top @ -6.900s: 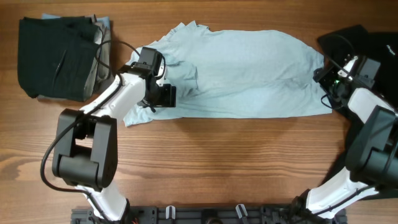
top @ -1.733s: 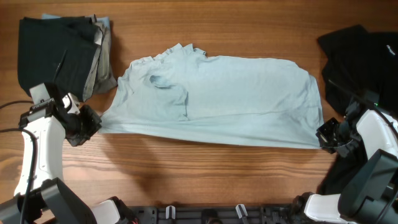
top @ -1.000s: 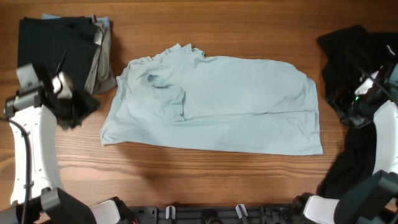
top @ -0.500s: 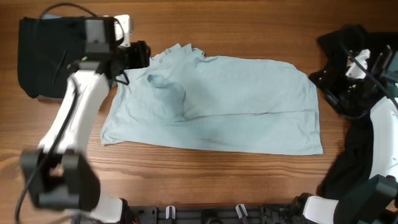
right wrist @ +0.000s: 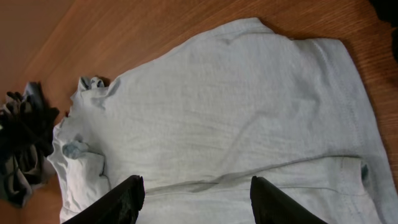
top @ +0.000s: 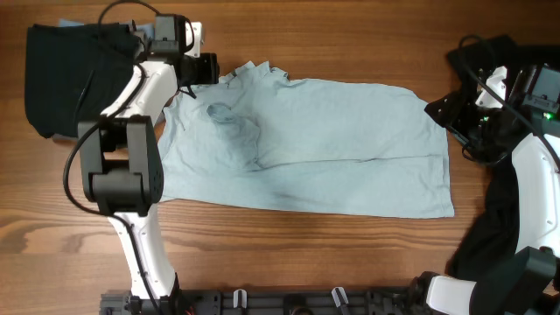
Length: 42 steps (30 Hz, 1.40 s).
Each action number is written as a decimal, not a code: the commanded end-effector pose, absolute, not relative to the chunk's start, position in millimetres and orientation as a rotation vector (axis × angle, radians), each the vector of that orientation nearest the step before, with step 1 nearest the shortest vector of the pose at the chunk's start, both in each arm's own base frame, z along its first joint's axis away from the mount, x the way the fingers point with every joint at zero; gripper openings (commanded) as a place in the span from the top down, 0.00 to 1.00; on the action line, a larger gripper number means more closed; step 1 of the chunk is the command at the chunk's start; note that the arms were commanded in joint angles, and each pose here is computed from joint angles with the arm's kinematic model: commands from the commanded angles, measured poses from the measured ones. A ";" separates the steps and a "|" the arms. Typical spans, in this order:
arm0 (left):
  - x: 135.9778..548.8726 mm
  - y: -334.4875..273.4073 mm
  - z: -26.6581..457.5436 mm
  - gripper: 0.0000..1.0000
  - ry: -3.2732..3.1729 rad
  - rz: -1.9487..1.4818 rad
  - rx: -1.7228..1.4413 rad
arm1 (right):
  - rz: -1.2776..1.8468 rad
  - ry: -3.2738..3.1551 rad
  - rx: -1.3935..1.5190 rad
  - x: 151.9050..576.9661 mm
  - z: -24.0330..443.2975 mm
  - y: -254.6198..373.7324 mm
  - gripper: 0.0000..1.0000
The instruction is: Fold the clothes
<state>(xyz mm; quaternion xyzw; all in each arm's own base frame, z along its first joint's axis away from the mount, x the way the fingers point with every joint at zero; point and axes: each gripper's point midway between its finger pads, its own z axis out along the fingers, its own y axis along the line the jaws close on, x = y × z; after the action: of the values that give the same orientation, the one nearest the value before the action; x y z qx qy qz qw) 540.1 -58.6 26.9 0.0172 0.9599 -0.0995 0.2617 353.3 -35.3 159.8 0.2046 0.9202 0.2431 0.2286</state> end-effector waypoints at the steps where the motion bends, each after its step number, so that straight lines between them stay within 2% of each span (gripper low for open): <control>1: 541.4 -55.3 7.9 0.54 2.625 -0.247 0.063 | 0.644 2.540 0.579 352.6 158.3 -37.2 0.40; 3: 540.0 -55.2 7.1 0.64 2.632 -0.247 0.063 | 0.632 2.542 0.582 352.4 157.6 -38.5 0.40; 11: 530.2 -54.7 1.9 0.68 2.678 -0.248 0.059 | 0.606 2.546 0.589 352.2 156.2 -41.7 0.40; 13: 533.5 -54.9 3.5 0.83 2.662 -0.248 0.059 | 0.606 2.546 0.589 352.2 156.3 -41.6 0.40; 14: 534.9 -55.5 4.3 0.95 2.655 -0.251 0.061 | 0.606 2.546 0.589 352.2 156.3 -41.6 0.40; 15: 536.3 -56.9 5.1 0.96 2.649 -0.255 0.059 | 0.607 2.546 0.589 352.2 156.3 -41.6 0.40; 20: 546.3 -59.3 11.2 0.96 2.601 -0.258 0.056 | 0.607 2.547 0.589 352.0 156.2 -41.5 0.40; 29: 575.5 -44.2 34.4 0.96 2.462 -0.318 -0.193 | 0.607 2.548 0.589 351.7 156.0 -41.4 0.40; 32: 579.5 -40.3 42.4 0.96 2.434 -0.343 -0.255 | 0.607 2.548 0.589 351.8 156.1 -41.4 0.40; 34: 568.3 -45.6 42.7 0.96 2.480 -0.385 -0.236 | 0.608 2.548 0.589 351.7 156.0 -41.3 0.39; 35: 561.9 -46.1 38.8 0.95 2.511 -0.387 -0.239 | 0.607 2.549 0.588 351.6 156.0 -41.3 0.39; 36: 555.8 -46.5 34.6 0.84 2.541 -0.388 -0.245 | 0.606 2.550 0.585 351.6 155.9 -41.3 0.39; 37: 549.8 -48.7 30.1 0.80 2.572 -0.386 -0.222 | 0.606 2.549 0.584 351.6 156.0 -41.3 0.39; 40: 537.1 -56.6 18.8 0.80 2.634 -0.365 -0.123 | 0.605 2.546 0.582 352.4 156.4 -41.6 0.39; 42: 534.3 -63.2 13.6 0.75 2.650 -0.365 -0.096 | 0.605 2.545 0.582 352.5 156.4 -41.7 0.38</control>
<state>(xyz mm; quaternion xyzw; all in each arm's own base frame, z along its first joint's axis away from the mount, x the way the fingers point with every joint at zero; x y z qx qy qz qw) 536.9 -46.7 10.6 -0.0752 0.9618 -0.1254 0.2315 352.4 -41.4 156.5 0.2103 0.9239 0.2241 0.2278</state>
